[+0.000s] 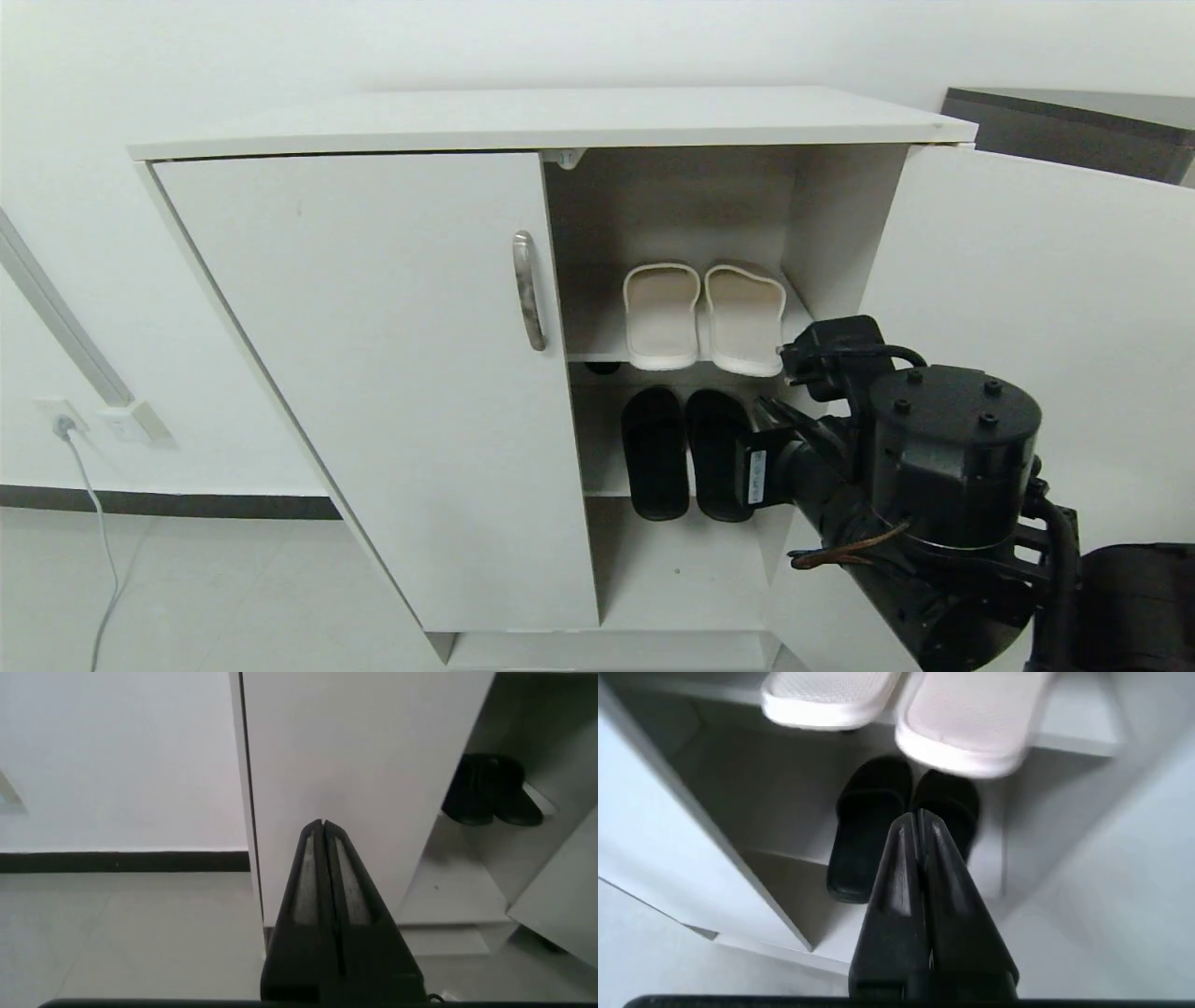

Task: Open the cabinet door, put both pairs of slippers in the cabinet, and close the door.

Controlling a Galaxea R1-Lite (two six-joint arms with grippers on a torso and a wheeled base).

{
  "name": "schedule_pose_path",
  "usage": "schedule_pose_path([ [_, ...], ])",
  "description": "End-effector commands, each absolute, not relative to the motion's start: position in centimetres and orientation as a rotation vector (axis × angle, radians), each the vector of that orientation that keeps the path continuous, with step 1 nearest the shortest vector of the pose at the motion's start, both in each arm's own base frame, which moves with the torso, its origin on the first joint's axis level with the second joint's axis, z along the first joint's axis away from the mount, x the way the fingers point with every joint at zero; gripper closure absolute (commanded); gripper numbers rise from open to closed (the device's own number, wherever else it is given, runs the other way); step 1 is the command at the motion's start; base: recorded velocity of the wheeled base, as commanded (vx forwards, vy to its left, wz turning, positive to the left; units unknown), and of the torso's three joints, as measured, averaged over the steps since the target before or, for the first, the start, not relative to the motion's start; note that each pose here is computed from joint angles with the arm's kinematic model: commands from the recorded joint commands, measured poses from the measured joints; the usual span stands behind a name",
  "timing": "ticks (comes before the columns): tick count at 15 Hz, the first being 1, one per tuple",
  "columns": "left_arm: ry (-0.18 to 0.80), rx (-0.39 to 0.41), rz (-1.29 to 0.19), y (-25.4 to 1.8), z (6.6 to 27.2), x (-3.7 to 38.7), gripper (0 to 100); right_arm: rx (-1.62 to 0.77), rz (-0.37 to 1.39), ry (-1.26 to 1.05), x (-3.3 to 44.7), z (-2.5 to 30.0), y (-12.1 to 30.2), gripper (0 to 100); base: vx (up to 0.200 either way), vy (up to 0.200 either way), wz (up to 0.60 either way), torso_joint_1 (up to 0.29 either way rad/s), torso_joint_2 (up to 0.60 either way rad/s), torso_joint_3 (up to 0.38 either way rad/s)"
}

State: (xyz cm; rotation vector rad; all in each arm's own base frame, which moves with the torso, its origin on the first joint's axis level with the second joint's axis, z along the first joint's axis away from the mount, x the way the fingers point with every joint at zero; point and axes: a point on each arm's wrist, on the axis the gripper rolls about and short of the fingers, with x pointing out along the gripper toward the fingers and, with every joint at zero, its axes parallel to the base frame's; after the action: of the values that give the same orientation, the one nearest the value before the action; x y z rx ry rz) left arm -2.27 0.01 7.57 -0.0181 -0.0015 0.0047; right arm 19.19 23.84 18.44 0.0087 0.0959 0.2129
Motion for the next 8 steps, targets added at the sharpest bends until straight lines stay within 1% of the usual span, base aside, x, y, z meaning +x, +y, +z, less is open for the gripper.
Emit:
schedule_pose_path([
  [1,0.000,-0.018,0.006,0.0,7.6,-2.3,100,0.030,0.213,0.075,19.0,19.3,23.5,100,0.000,0.000,0.00,0.000,0.00,0.000],
  [3,0.000,-0.018,0.005,0.0,7.6,-2.3,100,0.020,0.215,0.083,18.8,19.1,23.3,100,0.000,0.000,0.00,0.000,0.00,0.000],
  [5,0.000,-0.018,0.005,0.0,7.6,-2.3,100,-0.006,0.262,0.117,18.5,17.9,23.0,100,0.000,0.000,0.00,0.000,0.00,0.000],
  [8,0.000,-0.018,0.005,0.0,7.6,-2.3,100,-0.016,0.316,0.137,18.6,17.0,22.3,100,-0.200,0.000,0.00,0.007,0.00,0.005],
])
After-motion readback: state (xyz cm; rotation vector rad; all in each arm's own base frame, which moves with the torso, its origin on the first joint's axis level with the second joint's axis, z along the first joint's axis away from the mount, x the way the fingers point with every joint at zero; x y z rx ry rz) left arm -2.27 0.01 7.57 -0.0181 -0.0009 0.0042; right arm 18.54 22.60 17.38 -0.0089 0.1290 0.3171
